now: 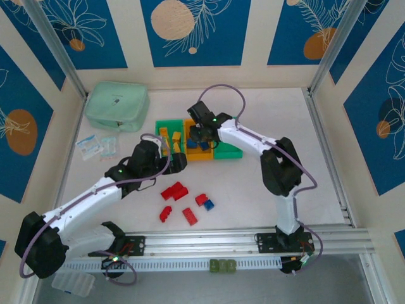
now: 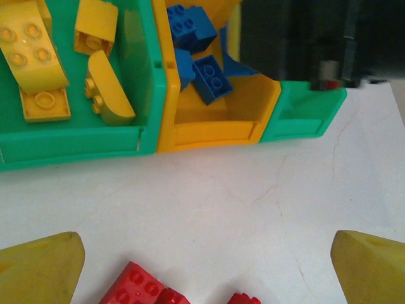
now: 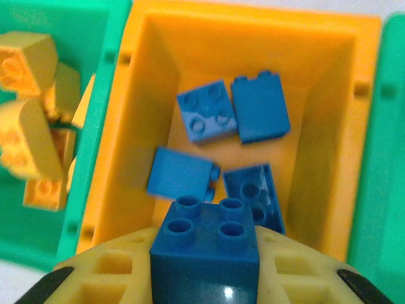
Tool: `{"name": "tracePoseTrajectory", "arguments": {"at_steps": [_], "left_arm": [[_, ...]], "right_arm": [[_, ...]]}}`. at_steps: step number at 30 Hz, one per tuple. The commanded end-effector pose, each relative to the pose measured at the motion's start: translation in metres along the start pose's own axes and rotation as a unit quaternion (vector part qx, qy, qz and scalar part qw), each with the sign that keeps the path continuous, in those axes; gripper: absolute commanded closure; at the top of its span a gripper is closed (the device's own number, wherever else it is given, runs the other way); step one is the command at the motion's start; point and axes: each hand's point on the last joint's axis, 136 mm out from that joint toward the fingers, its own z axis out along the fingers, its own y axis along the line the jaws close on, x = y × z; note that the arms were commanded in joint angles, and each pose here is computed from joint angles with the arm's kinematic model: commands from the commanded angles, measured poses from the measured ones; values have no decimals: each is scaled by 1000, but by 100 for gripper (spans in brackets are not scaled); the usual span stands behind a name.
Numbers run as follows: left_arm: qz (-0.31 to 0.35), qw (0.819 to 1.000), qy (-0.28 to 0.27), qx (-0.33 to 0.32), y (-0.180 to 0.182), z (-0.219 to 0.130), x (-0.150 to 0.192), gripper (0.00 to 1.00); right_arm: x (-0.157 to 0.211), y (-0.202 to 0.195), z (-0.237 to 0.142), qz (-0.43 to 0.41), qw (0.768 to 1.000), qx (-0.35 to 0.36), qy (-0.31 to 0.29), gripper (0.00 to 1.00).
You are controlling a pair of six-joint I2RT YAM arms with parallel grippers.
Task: Sort the legos into containers by color
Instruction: Place the lego in the container, then pick up the lego from the bottom-center of the table.
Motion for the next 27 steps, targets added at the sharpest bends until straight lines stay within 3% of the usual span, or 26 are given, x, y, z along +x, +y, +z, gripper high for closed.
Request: {"name": "tracePoseTrajectory", "arguments": {"at_steps": [1,5,11,27], "left_arm": [[6,1000,-31,4,-5,-5,-22,1],[7,1000,-28,1,-2,-6,-22,1],[8,1000,-30,2,0,-10,-21,1],[10,999,27,22,3,-15,12,1]], "right_arm": [[-17,-5,10,-21,1000,16,-10,69],[-31,-5,16,-33,999,24,-12,56],[-34,5,-11,-38,999,6,-33,39],[48,4,-91,-68,997,-29,-1,23]]}}
